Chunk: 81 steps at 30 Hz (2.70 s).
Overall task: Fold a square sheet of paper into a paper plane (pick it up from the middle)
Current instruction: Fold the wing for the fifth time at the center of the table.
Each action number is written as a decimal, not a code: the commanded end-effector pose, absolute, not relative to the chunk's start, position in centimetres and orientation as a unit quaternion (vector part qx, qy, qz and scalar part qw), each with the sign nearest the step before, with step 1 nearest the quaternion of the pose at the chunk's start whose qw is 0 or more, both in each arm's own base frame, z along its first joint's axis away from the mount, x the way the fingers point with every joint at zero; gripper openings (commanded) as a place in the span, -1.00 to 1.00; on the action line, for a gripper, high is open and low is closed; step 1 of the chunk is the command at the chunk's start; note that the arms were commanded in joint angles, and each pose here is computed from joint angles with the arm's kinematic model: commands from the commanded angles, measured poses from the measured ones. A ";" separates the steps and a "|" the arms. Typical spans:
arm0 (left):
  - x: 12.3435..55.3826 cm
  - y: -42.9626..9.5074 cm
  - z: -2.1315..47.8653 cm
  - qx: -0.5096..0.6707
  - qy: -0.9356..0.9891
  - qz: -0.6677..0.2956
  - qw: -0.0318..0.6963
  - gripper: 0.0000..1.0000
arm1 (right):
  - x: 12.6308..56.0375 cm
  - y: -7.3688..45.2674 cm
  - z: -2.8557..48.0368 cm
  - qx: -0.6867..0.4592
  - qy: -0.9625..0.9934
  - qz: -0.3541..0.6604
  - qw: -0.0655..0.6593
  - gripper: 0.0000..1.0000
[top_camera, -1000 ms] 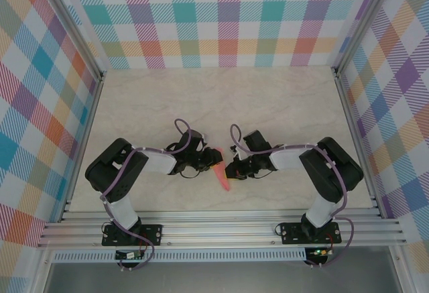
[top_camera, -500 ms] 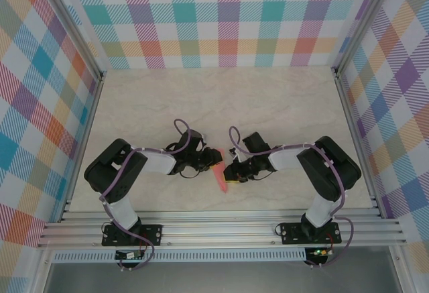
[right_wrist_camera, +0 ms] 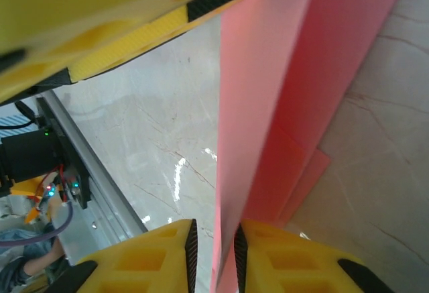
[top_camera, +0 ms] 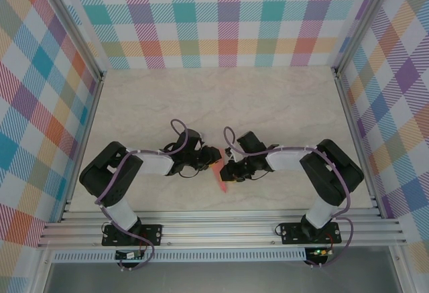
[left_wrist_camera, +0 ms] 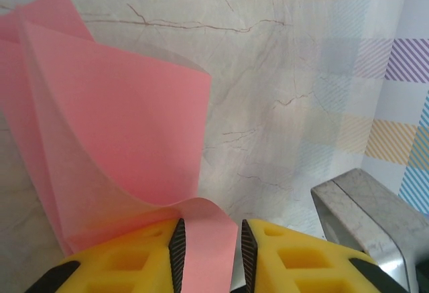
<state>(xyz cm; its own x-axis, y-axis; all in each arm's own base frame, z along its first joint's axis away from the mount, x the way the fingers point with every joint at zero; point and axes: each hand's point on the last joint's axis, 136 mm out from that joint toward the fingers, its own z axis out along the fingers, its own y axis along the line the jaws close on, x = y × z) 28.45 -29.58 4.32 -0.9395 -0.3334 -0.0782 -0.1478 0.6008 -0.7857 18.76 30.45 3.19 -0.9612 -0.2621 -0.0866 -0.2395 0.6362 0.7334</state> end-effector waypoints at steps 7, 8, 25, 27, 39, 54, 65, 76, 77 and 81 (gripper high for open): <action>29.2 -27.0 8.7 -0.181 0.871 -0.429 0.158 0.17 | 20.8 28.3 3.2 0.209 -0.941 -0.244 -0.104 -0.88; 29.3 -26.2 9.3 -0.193 0.872 -0.419 0.166 0.43 | 21.2 28.1 3.4 0.221 -0.940 -0.229 -0.122 -0.89; 28.5 -22.8 4.2 -0.247 0.931 -0.270 -0.006 0.66 | 21.8 30.2 2.6 0.399 -0.886 -0.089 -0.217 -0.86; 28.8 -22.9 4.0 -0.246 0.931 -0.269 -0.009 0.56 | 21.6 30.3 2.4 0.405 -0.884 -0.087 -0.216 -0.86; 29.1 -22.8 2.8 -0.227 0.941 -0.248 -0.034 -0.12 | 20.7 31.3 1.9 0.367 -0.898 -0.137 -0.202 -0.84; 29.3 -21.8 1.6 -0.205 0.954 -0.209 -0.059 -0.73 | 20.8 31.7 2.1 0.333 -0.902 -0.207 -0.182 -0.89; 29.6 -22.1 2.2 -0.201 0.954 -0.217 -0.055 -0.35 | 19.7 31.3 0.5 0.286 -0.910 -0.274 -0.127 -0.91; 30.5 -21.0 6.7 -0.191 0.955 -0.225 0.025 -0.04 | 19.2 31.2 -0.9 0.230 -0.918 -0.318 -0.063 -0.93; 30.5 -20.8 7.1 -0.192 0.954 -0.226 0.037 0.13 | 19.2 31.1 -0.9 0.222 -0.919 -0.322 -0.054 -0.93; 30.7 -20.7 9.1 -0.183 0.946 -0.255 0.082 0.17 | 19.1 31.1 -0.7 0.200 -0.917 -0.343 -0.035 -0.91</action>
<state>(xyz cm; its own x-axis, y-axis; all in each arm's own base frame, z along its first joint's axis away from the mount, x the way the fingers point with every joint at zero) 30.37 -21.46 7.84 -0.9276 -0.3736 0.0002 -0.3273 0.8125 -0.4824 21.14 32.43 1.64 -0.8760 -0.3413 -0.3407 -0.4818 0.6492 0.5886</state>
